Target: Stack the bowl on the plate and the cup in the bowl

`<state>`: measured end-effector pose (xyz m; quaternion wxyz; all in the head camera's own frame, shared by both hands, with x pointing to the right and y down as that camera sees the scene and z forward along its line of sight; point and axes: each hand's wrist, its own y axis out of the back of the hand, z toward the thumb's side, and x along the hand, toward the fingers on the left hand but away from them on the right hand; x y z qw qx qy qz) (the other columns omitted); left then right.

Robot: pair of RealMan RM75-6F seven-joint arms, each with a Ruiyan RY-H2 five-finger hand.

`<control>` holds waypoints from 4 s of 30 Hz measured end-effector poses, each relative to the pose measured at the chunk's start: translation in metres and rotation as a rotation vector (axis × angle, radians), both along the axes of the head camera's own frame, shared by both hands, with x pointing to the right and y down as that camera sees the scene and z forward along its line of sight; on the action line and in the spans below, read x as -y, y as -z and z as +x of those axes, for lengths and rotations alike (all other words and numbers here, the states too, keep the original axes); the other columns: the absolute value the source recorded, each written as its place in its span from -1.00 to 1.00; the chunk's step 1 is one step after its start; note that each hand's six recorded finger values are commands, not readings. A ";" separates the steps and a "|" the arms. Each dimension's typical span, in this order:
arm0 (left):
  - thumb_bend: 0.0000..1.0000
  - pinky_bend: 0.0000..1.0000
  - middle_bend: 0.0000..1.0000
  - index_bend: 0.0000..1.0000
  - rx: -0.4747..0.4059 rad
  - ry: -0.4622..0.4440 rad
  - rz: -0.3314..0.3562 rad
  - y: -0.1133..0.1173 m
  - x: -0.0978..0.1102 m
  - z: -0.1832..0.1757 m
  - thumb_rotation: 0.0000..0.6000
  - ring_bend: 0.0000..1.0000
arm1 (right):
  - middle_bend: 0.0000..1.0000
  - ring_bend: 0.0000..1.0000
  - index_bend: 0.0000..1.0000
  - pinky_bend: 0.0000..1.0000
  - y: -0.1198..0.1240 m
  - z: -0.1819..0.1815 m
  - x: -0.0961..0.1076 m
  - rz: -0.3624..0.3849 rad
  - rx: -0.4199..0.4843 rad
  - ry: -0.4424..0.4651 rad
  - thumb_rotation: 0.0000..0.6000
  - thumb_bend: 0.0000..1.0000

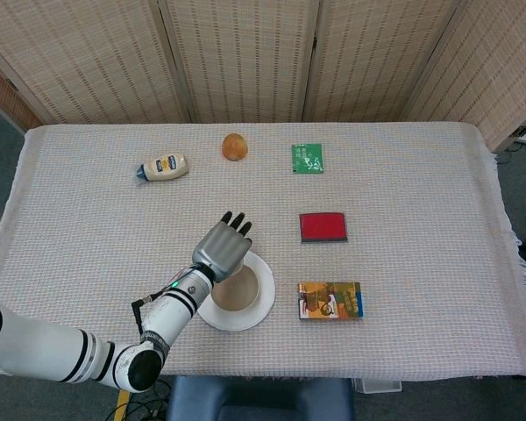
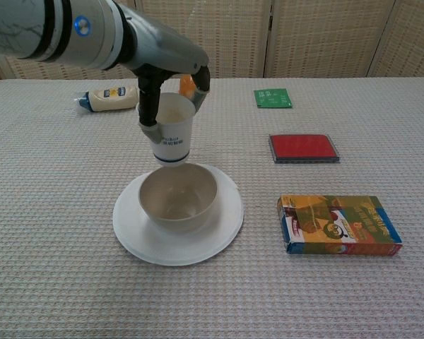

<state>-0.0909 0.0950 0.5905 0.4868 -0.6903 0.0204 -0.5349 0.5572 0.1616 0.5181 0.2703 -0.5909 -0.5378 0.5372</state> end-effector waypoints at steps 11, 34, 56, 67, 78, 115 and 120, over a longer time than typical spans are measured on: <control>-0.59 -0.71 -0.69 0.08 -0.034 -0.007 -0.046 -0.005 -0.013 0.010 1.00 -1.00 | -0.91 -1.00 -0.99 -1.00 0.004 0.002 -0.002 0.019 -0.004 -0.007 1.00 -0.75; -0.59 -0.71 -0.69 0.08 -0.092 -0.003 -0.104 -0.011 -0.039 0.000 1.00 -1.00 | -0.91 -1.00 -0.99 -1.00 0.008 0.001 -0.005 0.029 -0.008 -0.006 1.00 -0.75; -0.59 -0.71 -0.69 0.09 -0.184 0.060 -0.159 -0.033 -0.041 -0.022 1.00 -1.00 | -0.91 -1.00 -0.99 -1.00 0.025 0.015 -0.013 0.072 0.003 -0.048 1.00 -0.75; -0.59 -0.71 -0.69 0.10 -0.203 0.067 -0.157 -0.047 -0.037 -0.029 1.00 -1.00 | -0.91 -1.00 -0.99 -1.00 0.026 0.013 -0.015 0.071 0.003 -0.040 1.00 -0.75; -0.59 -0.71 -0.69 0.10 -0.216 0.067 -0.159 -0.059 -0.042 -0.039 1.00 -1.00 | -0.91 -1.00 -0.99 -1.00 0.029 0.015 -0.016 0.079 0.001 -0.048 1.00 -0.74; -0.61 -0.71 -0.69 -0.44 -0.291 0.068 -0.172 -0.073 -0.055 -0.029 1.00 -1.00 | -0.89 -1.00 -0.99 -1.00 0.065 0.049 -0.033 0.210 0.051 -0.163 1.00 -0.72; -0.64 -0.71 -0.70 -0.48 -0.296 0.064 -0.169 -0.067 -0.056 -0.026 1.00 -1.00 | -0.89 -1.00 -0.99 -1.00 0.065 0.050 -0.033 0.213 0.052 -0.166 1.00 -0.72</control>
